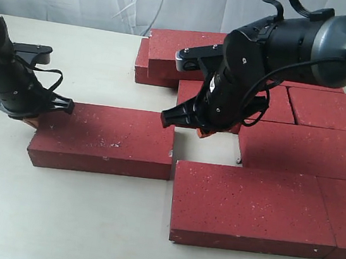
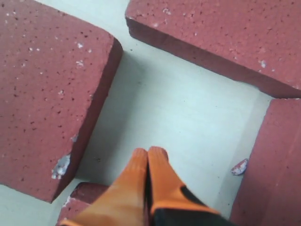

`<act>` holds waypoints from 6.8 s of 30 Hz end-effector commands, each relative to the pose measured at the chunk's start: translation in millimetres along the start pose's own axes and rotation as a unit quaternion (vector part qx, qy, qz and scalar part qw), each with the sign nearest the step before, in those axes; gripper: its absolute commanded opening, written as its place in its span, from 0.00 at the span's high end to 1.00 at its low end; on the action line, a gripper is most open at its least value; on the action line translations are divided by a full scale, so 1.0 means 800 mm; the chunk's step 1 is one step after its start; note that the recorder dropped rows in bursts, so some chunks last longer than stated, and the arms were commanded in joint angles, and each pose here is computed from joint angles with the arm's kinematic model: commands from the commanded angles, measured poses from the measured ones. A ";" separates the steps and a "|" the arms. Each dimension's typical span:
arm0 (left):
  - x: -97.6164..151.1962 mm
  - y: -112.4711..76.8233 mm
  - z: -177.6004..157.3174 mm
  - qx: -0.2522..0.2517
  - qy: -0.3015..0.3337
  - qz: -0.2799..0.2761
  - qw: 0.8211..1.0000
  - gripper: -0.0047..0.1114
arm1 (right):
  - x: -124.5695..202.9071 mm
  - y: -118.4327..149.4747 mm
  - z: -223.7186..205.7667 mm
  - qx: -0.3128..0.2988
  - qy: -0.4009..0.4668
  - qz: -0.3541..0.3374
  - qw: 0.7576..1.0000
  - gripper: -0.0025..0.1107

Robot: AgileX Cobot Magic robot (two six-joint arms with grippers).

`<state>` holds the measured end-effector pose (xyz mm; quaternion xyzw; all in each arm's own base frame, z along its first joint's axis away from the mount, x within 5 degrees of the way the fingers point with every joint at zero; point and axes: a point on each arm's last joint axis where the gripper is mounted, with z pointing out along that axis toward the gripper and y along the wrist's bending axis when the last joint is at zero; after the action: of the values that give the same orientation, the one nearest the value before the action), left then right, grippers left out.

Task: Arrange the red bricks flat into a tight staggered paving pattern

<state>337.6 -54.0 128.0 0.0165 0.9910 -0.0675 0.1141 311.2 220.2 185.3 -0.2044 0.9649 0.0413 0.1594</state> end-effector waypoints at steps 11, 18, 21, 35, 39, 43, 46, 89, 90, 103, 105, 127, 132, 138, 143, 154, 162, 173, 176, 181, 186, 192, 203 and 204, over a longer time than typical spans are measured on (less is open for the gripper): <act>-0.006 -0.007 -0.002 0.025 -0.024 0.007 0.999 0.96 | 0.001 0.016 -0.006 -0.060 -0.005 -0.056 0.997 0.99; -0.005 -0.007 -0.002 0.024 -0.023 0.009 0.999 0.96 | 0.013 0.059 -0.010 -0.114 0.004 -0.121 0.986 0.99; -0.005 -0.007 -0.002 0.024 -0.023 0.009 0.999 0.96 | 0.020 0.074 -0.007 -0.119 0.016 -0.140 0.983 0.99; -0.005 -0.007 -0.002 0.024 -0.019 0.010 0.999 0.96 | 0.031 0.080 0.047 -0.079 0.048 -0.154 0.984 0.99; -0.005 -0.006 -0.002 0.023 -0.020 0.010 0.999 0.96 | 0.028 0.075 0.048 -0.056 0.040 -0.147 0.987 0.99; -0.005 -0.006 -0.002 0.023 -0.020 0.010 0.999 0.96 | 0.027 0.074 0.048 -0.048 0.039 -0.142 0.988 0.99; -0.005 -0.006 -0.002 0.023 -0.020 0.010 0.999 0.96 | 0.028 0.075 0.046 -0.052 0.042 -0.135 0.989 0.99; 0.004 0.000 0.016 0.026 0.024 -0.029 0.999 0.96 | 0.007 0.057 -0.047 -0.032 -0.046 -0.093 0.994 0.99; 0.004 -0.003 0.017 0.027 0.025 -0.028 0.999 0.96 | 0.007 0.055 -0.048 -0.022 -0.050 -0.090 0.994 0.99; 0.011 -0.059 0.023 0.072 0.018 0.007 0.997 0.96 | 0.005 0.048 -0.052 0.009 -0.058 -0.087 0.994 0.99; 0.010 -0.063 0.023 0.088 0.017 0.003 0.996 0.96 | 0.005 0.048 -0.052 0.009 -0.058 -0.087 0.994 0.99; 0.013 -0.094 0.046 0.165 0.016 -0.031 0.986 0.96 | 0.005 0.048 -0.052 0.007 -0.055 -0.085 0.995 0.99; 0.018 -0.099 0.055 0.165 0.027 -0.030 0.985 0.96 | 0.005 0.048 -0.052 0.007 -0.055 -0.085 0.995 0.99; 0.018 -0.103 0.054 0.178 0.027 -0.032 0.983 0.96 | 0.005 0.048 -0.052 0.007 -0.056 -0.085 0.995 0.99; 0.020 -0.110 0.051 0.211 0.037 -0.040 0.976 0.96 | 0.005 0.048 -0.052 0.006 -0.057 -0.084 0.995 0.99; 0.013 -0.086 0.043 0.211 0.035 -0.047 0.976 0.96 | 0.003 0.041 -0.051 0.007 -0.057 -0.075 0.996 0.99; -0.010 -0.043 0.001 0.199 -0.028 -0.071 0.977 0.96 | -0.014 -0.033 -0.047 0.017 -0.059 0.027 0.998 0.99; -0.027 -0.041 -0.026 0.198 -0.063 -0.069 0.976 0.96 | -0.024 -0.143 -0.049 0.046 -0.098 0.140 0.984 0.99; -0.038 -0.051 -0.041 0.221 -0.056 -0.041 0.973 0.96 | -0.026 -0.173 -0.053 0.053 -0.122 0.162 0.978 0.99; -0.066 -0.046 -0.059 0.186 -0.103 -0.047 0.976 0.96 | -0.037 -0.209 -0.058 0.043 -0.150 0.190 0.969 0.99; -0.096 -0.040 -0.081 0.139 -0.153 -0.058 0.977 0.96 | -0.057 -0.232 -0.046 0.015 -0.159 0.191 0.968 0.99; -0.131 -0.036 -0.105 0.101 -0.201 -0.049 0.973 0.96 | -0.089 -0.245 -0.014 0.019 -0.171 0.168 0.971 0.99; -0.185 -0.054 -0.074 0.086 -0.219 -0.043 0.971 0.96 | -0.131 -0.267 0.038 0.047 -0.190 0.137 0.971 0.99; -0.187 -0.062 -0.067 0.090 -0.217 -0.039 0.971 0.96 | -0.132 -0.268 0.043 0.047 -0.191 0.137 0.971 0.99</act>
<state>461.7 -81.1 227.4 -0.0330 0.9340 -0.1518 0.3218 491.5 72.0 190.1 -0.0470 0.9402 0.0626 0.3315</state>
